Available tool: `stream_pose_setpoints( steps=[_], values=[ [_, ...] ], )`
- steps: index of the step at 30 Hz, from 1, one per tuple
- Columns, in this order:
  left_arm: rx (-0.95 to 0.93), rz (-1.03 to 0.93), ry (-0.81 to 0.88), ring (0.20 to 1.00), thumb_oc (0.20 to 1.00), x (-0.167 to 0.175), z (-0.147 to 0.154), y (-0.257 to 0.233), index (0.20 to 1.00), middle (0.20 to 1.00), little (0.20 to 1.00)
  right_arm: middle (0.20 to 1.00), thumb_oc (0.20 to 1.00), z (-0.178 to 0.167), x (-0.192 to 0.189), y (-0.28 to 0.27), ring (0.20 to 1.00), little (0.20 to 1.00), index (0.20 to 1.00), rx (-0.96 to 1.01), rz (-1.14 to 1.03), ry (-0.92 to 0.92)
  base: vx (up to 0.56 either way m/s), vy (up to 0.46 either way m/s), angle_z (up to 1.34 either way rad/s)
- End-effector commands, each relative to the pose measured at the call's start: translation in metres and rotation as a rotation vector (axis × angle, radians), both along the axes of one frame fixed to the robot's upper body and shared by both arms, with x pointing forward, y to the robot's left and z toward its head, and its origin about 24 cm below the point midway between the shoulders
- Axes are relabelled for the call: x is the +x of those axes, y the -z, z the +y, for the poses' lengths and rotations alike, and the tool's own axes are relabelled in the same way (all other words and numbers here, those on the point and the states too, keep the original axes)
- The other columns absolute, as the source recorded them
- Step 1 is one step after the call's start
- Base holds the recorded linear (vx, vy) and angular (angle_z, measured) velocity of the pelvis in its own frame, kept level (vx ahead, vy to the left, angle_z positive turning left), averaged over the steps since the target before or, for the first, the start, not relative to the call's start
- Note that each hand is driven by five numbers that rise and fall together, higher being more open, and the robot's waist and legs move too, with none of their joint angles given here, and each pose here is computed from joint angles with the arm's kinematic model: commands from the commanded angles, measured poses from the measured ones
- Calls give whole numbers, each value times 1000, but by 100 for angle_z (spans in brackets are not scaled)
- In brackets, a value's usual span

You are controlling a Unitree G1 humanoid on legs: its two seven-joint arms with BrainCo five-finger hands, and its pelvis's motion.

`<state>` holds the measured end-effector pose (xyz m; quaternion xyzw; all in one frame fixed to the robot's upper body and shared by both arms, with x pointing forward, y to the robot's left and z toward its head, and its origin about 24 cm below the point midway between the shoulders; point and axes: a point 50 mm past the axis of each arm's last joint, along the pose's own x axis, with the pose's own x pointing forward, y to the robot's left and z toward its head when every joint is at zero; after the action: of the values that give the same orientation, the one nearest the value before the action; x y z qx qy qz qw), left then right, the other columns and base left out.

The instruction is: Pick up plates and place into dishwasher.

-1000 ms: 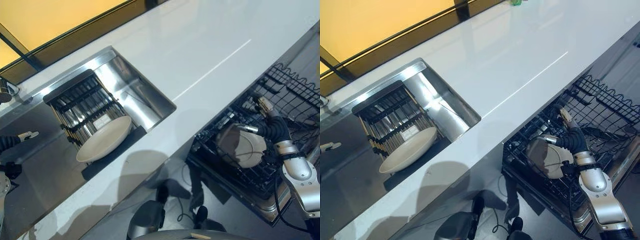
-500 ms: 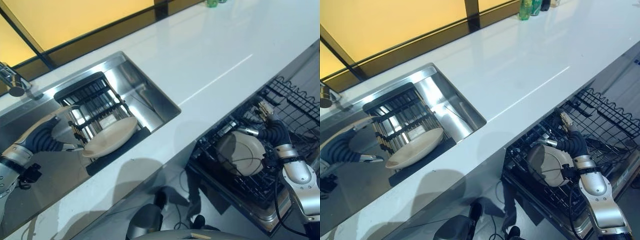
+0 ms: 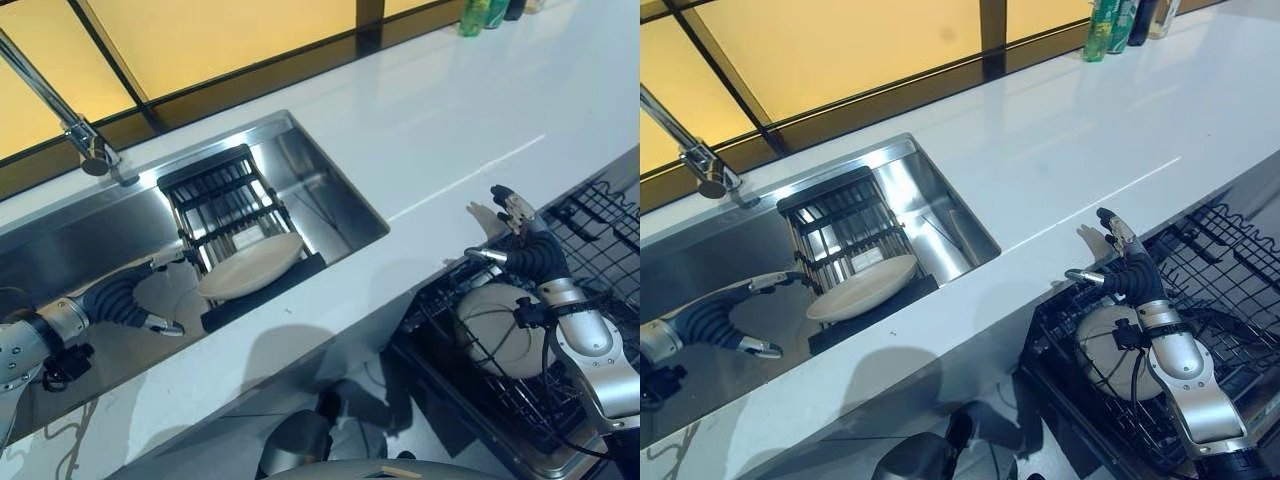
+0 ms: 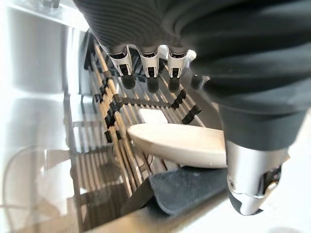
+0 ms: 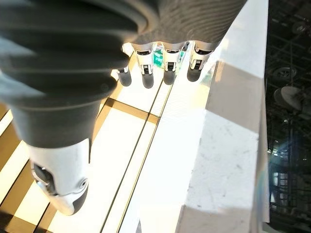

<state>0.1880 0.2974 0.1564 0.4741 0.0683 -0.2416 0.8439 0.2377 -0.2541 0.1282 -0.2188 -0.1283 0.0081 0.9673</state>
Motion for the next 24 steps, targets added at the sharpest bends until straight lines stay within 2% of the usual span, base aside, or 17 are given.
stream_pose_setpoints(
  steps=[1, 10, 16, 24],
  values=[
    [23, -12, -1, 1000, 1000, -1, 3, -8, 1000, 1000, 1000, 1000, 1000, 5, 11, -22, 1000, 1000, 1000, -31, -76, -49, 24, -8, 9],
    [95, -242, -133, 1000, 1000, -10, 18, -11, 1000, 1000, 1000, 1000, 1000, -3, 1, -19, 1000, 1000, 1000, -31, -58, -22, 18, 3, 3],
    [175, -391, -131, 1000, 1000, -17, 17, -15, 1000, 1000, 1000, 1000, 1000, -11, -10, -18, 1000, 1000, 1000, -28, -60, -2, 0, 0, 0],
    [334, -445, -94, 1000, 1000, -16, 12, -18, 1000, 1000, 1000, 1000, 1000, -14, -17, -20, 1000, 1000, 1000, -40, -58, -8, 9, 36, -2]
  ],
)
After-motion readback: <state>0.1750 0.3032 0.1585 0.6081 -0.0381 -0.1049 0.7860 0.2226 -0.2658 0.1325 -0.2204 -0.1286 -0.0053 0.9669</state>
